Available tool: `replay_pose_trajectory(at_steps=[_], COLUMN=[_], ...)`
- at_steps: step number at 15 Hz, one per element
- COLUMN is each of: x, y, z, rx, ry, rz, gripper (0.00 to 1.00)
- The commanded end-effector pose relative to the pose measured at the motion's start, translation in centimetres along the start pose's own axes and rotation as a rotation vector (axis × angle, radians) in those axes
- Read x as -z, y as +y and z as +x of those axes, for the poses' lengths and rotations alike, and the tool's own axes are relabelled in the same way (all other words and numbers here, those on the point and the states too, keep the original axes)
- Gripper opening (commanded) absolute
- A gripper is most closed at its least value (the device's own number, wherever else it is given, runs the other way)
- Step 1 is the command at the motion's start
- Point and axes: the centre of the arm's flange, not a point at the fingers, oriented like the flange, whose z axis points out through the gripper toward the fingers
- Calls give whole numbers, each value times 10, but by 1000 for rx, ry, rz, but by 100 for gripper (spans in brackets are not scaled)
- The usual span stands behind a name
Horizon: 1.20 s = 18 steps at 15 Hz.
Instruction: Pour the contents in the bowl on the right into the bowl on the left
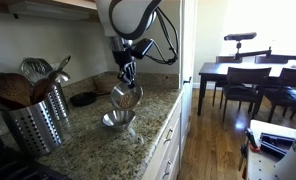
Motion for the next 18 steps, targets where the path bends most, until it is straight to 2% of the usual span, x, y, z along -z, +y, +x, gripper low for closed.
replay_pose_trajectory(at_steps=[1,18], x=[12,26], y=[-11,-46], z=[-3,14], rx=[-13,7], ry=[-14,-1], rz=[-77,-284], gripper=[9,9])
